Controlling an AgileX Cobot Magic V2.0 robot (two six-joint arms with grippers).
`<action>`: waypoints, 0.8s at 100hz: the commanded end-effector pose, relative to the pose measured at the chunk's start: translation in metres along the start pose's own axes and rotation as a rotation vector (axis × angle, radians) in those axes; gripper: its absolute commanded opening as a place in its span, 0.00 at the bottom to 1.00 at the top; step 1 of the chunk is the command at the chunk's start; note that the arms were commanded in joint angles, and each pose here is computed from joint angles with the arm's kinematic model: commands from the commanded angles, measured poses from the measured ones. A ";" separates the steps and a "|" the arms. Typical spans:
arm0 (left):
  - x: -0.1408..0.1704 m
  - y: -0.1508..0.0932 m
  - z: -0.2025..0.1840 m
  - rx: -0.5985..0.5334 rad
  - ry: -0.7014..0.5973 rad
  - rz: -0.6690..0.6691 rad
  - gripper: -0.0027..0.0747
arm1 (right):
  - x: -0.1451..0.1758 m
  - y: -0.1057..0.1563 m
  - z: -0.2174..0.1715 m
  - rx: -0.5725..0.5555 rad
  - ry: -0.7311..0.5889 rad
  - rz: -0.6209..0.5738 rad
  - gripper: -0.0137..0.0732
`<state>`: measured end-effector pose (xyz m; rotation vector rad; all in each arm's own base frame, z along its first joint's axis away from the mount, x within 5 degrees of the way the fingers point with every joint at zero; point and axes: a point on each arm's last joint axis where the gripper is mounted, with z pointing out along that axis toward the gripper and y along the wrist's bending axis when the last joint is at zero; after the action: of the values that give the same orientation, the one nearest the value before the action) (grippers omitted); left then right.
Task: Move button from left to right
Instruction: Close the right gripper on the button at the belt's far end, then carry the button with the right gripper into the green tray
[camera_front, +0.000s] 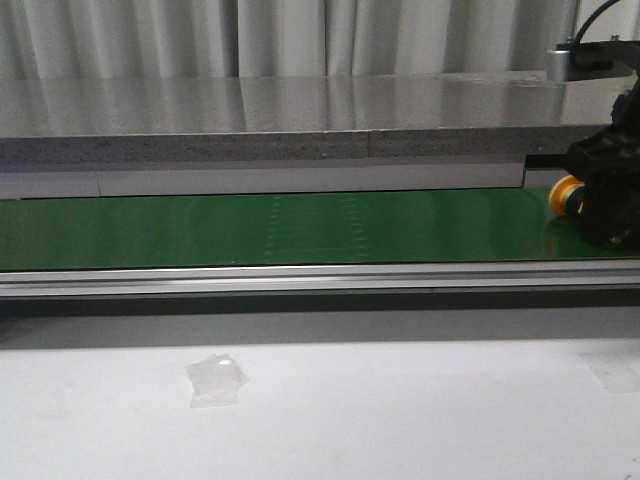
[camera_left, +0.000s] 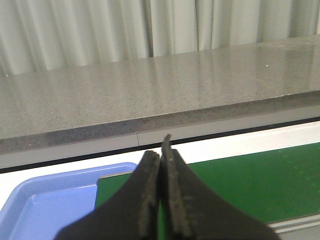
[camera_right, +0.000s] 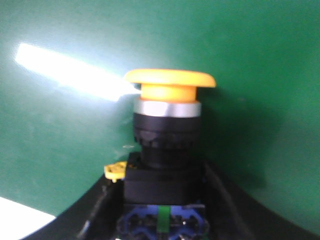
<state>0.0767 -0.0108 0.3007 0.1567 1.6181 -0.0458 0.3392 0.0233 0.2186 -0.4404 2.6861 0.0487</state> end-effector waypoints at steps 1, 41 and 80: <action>-0.016 0.003 -0.002 -0.022 -0.097 -0.013 0.01 | -0.014 -0.003 -0.025 0.015 -0.069 -0.004 0.36; -0.016 0.003 -0.002 -0.022 -0.097 -0.013 0.01 | -0.042 -0.046 -0.076 0.077 -0.147 0.071 0.36; -0.016 0.003 -0.002 -0.022 -0.097 -0.013 0.01 | -0.008 -0.139 -0.104 0.292 -0.168 0.246 0.36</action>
<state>0.0767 -0.0108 0.3007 0.1567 1.6181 -0.0458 0.3552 -0.0970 0.2919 -0.0510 2.6275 -0.1188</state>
